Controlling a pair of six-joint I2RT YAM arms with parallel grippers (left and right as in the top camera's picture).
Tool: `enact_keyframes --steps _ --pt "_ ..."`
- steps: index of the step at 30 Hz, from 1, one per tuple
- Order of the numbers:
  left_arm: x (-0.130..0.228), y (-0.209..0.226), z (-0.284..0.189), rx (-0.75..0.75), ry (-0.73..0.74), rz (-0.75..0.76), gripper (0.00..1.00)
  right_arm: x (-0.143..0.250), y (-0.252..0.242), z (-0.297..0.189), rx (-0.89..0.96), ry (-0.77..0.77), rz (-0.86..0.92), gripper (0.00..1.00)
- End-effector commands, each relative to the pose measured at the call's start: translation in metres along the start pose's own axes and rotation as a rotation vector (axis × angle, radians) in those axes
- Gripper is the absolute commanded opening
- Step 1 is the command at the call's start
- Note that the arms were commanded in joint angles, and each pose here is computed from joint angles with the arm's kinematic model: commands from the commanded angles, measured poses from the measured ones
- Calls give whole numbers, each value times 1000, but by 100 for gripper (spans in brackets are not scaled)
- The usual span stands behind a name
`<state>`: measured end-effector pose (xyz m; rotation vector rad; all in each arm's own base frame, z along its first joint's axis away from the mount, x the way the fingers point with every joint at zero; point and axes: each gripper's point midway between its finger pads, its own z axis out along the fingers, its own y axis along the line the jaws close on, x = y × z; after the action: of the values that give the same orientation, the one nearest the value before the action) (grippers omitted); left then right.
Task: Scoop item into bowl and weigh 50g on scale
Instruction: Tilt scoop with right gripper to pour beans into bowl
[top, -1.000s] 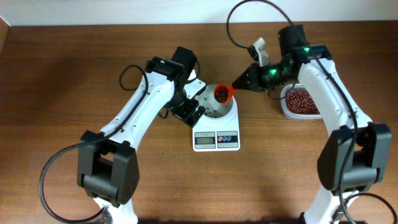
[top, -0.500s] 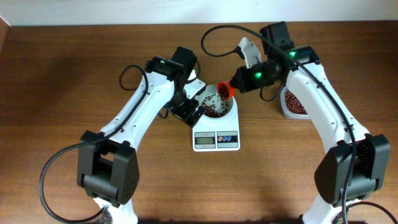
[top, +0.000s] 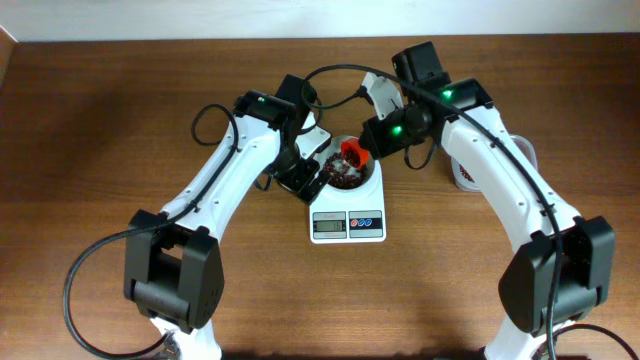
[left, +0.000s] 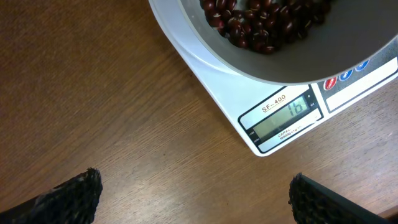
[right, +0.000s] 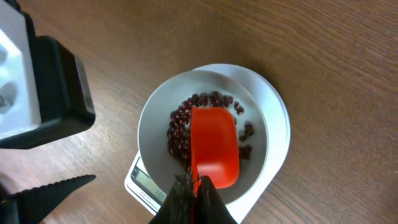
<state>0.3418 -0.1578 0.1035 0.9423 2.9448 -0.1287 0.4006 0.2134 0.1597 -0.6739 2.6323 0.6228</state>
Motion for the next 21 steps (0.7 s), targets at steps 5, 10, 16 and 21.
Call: enact_keyframes --steps 5,10,16,21 --pt "-1 -1 2 5 3 8 99 -15 13 -20 -34 -63 -10 4" --pt "-1 -1 2 5 3 8 99 -16 9 -20 -10 -69 -17 4" --pt "-1 -1 2 5 3 8 99 -23 25 -28 -98 -92 -62 4" --pt "-1 -1 2 5 3 8 99 -17 35 -26 -91 -58 -82 4"
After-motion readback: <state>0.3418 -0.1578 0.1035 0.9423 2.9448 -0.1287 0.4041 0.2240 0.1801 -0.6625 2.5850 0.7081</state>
